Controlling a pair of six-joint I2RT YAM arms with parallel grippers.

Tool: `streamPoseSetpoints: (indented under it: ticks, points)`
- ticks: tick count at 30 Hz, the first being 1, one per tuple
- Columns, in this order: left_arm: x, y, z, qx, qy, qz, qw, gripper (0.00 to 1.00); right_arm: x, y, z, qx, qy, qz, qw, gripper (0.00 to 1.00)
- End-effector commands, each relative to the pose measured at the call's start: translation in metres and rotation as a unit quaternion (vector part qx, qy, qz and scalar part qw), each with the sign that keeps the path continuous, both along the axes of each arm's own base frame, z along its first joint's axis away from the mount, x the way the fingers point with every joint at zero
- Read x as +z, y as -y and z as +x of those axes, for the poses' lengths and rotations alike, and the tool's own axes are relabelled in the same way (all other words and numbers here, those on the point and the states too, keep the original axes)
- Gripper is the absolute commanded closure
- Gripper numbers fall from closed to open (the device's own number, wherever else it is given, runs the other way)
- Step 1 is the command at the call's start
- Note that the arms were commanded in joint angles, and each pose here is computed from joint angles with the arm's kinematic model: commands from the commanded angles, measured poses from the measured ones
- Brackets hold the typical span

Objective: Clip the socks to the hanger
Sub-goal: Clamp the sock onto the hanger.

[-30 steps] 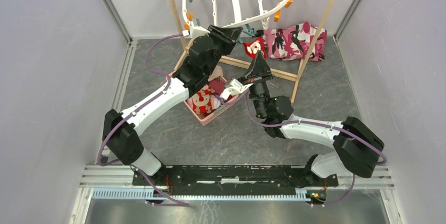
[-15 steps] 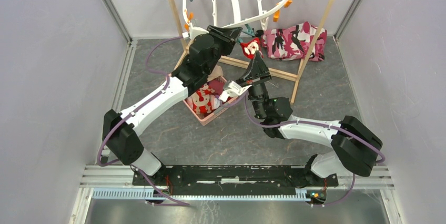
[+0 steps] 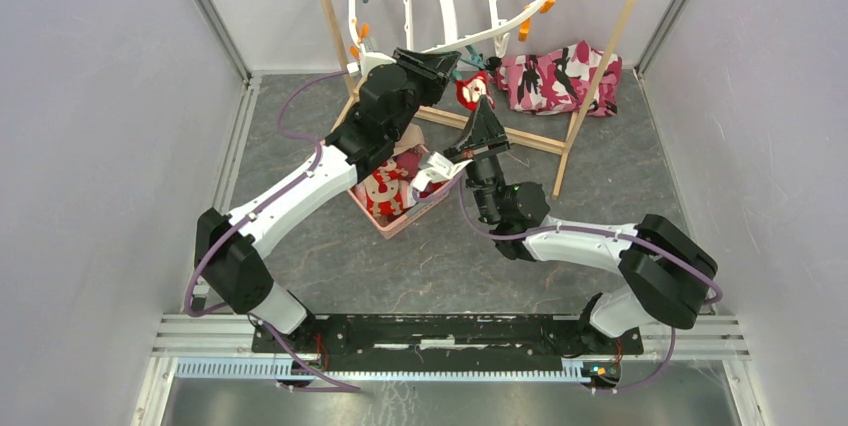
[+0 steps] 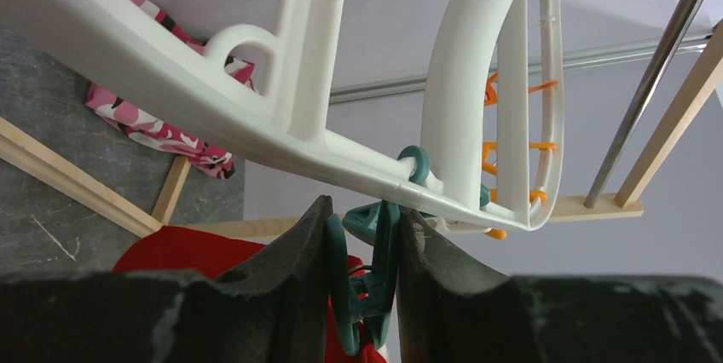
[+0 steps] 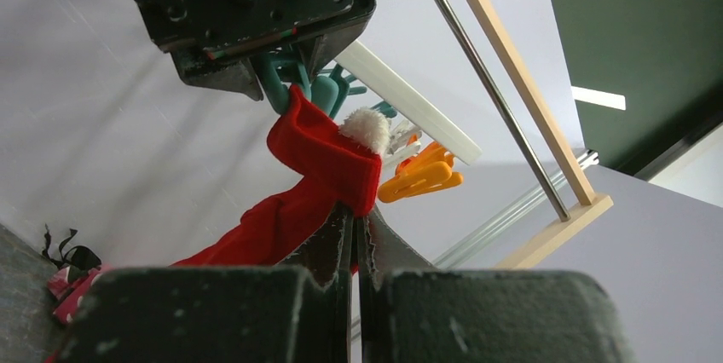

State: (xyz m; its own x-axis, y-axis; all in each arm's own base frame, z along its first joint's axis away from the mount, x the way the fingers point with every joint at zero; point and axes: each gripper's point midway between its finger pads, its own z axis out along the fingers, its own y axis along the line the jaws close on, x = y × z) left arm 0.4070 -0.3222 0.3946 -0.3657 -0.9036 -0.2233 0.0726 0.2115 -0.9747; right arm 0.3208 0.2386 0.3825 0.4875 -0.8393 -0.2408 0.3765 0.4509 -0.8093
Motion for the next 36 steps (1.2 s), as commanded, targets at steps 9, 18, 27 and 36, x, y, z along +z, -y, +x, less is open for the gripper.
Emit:
streamPoseSetpoints:
  ticks: [9, 18, 27, 36]
  points:
    - [-0.032, -0.007, 0.003, 0.01, -0.055, -0.002, 0.998, 0.94, 0.023, 0.001, -0.008, 0.013, 0.03, 0.03, 0.999, 1.0]
    - [-0.037, -0.005, 0.006, 0.006, -0.054, 0.019, 0.998, 0.94, 0.009, -0.014, -0.002, 0.032, -0.004, -0.003, 0.999, 1.0]
    - [-0.053, -0.001, 0.006, -0.003, -0.055, 0.054, 0.997, 0.94, 0.02, -0.022, 0.001, 0.029, -0.001, 0.001, 1.0, 1.0]
    - [-0.065, 0.0, 0.007, -0.008, -0.056, 0.087, 0.995, 0.94, 0.031, -0.025, -0.005, 0.031, 0.018, 0.002, 0.999, 1.0]
